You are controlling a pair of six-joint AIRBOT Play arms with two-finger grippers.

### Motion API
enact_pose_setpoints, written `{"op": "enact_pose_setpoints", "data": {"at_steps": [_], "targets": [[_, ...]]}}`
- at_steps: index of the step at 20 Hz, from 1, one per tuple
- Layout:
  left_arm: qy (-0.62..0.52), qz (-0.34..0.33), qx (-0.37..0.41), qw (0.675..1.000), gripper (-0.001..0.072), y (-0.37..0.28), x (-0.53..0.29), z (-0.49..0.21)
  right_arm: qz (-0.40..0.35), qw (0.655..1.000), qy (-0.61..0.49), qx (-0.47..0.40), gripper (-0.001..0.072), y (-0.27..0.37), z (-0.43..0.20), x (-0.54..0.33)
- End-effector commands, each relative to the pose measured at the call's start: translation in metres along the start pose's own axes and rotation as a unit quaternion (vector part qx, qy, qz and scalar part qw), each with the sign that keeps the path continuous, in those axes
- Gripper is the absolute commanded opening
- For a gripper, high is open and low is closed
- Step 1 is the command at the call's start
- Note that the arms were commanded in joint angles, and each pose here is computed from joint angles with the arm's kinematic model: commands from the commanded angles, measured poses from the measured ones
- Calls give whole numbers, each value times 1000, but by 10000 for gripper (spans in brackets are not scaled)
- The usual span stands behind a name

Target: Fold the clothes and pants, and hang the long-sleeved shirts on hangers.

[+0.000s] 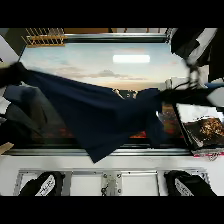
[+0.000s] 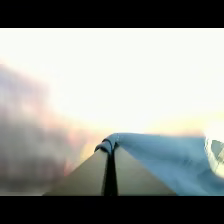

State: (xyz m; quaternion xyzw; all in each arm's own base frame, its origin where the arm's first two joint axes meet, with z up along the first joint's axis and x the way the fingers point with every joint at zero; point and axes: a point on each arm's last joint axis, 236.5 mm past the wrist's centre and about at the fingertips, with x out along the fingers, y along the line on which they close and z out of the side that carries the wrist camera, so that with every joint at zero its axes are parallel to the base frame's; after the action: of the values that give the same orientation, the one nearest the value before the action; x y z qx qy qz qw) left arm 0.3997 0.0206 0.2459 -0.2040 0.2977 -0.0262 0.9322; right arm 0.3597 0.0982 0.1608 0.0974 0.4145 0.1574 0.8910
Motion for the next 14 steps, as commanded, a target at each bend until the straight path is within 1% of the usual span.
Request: {"op": "enact_pose_setpoints", "data": {"at_steps": [1,2,4,6,8,11,14], "targets": [[-183,-28,53,981,7,-59,-127,76,-49,976,-203,-63,14,20,104,-157],[-231,-37,70,970,7,-78,-165,86,-50,961,-259,-76,14,33,123,-196],[-308,-51,99,945,7,-109,-232,95,-45,922,-372,-101,14,63,151,-274],[-370,-62,120,919,6,-133,-289,93,-39,883,-454,-115,14,83,159,-333],[-418,-70,135,895,7,-150,-334,86,-35,850,-510,-123,14,97,157,-375],[-470,-82,148,866,6,-167,-380,76,-30,831,-541,-127,14,107,146,-405],[-495,-87,151,851,6,-174,-400,77,-29,826,-548,-128,14,110,142,-412]]}}
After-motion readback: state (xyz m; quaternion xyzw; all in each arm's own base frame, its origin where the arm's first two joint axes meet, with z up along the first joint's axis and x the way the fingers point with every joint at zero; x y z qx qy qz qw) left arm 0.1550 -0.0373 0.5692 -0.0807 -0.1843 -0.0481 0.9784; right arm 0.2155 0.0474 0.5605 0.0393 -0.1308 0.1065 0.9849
